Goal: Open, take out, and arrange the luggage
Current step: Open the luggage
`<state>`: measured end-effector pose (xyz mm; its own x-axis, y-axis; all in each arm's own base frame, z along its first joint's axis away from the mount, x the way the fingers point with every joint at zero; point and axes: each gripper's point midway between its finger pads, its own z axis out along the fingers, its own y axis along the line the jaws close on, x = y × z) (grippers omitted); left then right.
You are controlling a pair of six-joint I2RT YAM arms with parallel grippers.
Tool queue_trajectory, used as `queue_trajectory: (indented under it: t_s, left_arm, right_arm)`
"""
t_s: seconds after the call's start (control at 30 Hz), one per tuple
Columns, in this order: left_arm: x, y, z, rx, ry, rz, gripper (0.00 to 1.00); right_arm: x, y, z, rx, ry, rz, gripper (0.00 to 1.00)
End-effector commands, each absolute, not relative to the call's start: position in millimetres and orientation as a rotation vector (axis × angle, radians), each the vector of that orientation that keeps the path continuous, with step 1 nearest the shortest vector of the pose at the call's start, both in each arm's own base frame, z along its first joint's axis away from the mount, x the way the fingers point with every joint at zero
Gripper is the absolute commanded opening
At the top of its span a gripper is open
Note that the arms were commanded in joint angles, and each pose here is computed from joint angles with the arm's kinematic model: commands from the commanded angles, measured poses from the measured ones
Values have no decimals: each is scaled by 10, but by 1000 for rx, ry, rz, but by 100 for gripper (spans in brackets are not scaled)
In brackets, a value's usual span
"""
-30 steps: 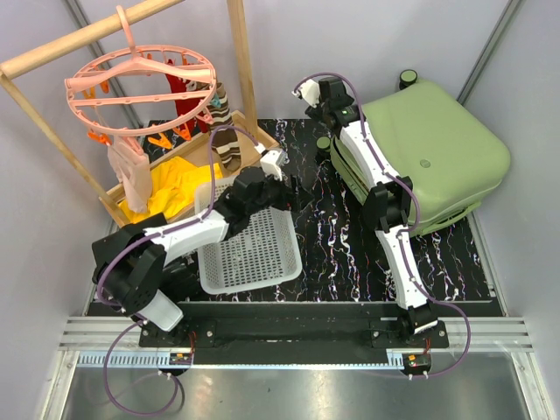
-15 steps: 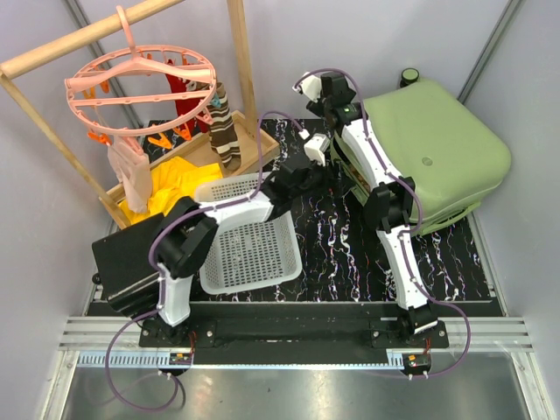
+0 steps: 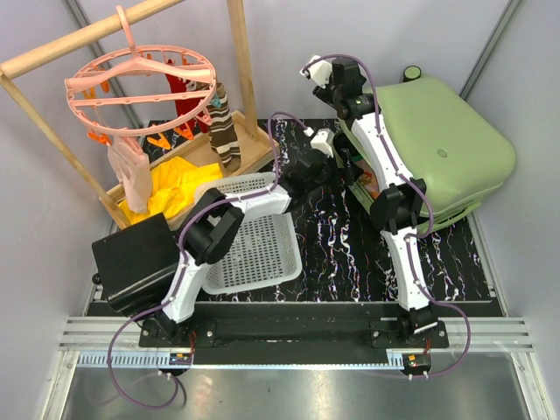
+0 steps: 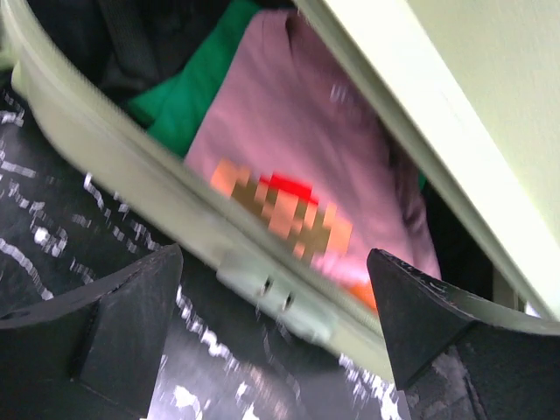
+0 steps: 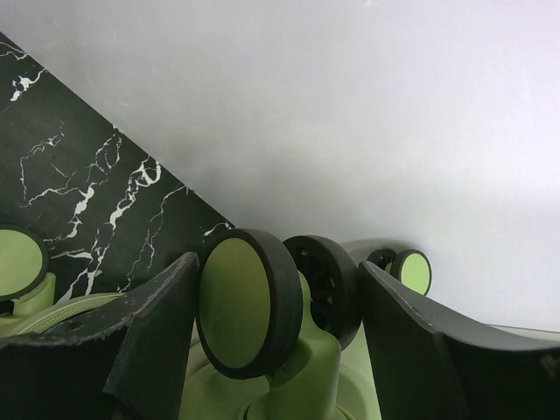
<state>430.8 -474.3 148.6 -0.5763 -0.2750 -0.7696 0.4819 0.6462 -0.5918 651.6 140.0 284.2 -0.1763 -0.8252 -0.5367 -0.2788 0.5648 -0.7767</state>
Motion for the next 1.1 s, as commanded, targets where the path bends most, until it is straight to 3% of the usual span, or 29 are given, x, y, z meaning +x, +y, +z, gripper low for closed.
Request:
queue_trajectory:
  t_s: [0.0, 0.4, 0.43, 0.47, 0.53, 0.83, 1.07]
  left_arm:
    - [4584, -4886, 1683, 47, 1849, -1052, 91]
    - [4627, -5317, 1962, 146, 1726, -1232, 92]
    - [4619, -5357, 2092, 169, 1692, -1248, 93]
    - [4611, -5381, 2146, 185, 1676, -1261, 92]
    - [4593, -5453, 2295, 229, 1625, -1298, 93]
    - [4487, -5532, 2585, 272, 1547, -1392, 93]
    - [4446, -5559, 2776, 319, 1516, -1367, 94]
  right_arm:
    - [6304, 882, 4246, -682, 1506, -772, 31]
    - [6124, 956, 4442, -658, 1499, -656, 33]
    - [6088, 959, 4458, -656, 1503, -643, 35]
    - [6061, 991, 4456, -652, 1509, -613, 45]
    - [5956, 1040, 4534, -650, 1508, -571, 55]
    - [5532, 1233, 4669, -646, 1539, -383, 85]
    - [5301, 1208, 4841, -555, 1555, -311, 88]
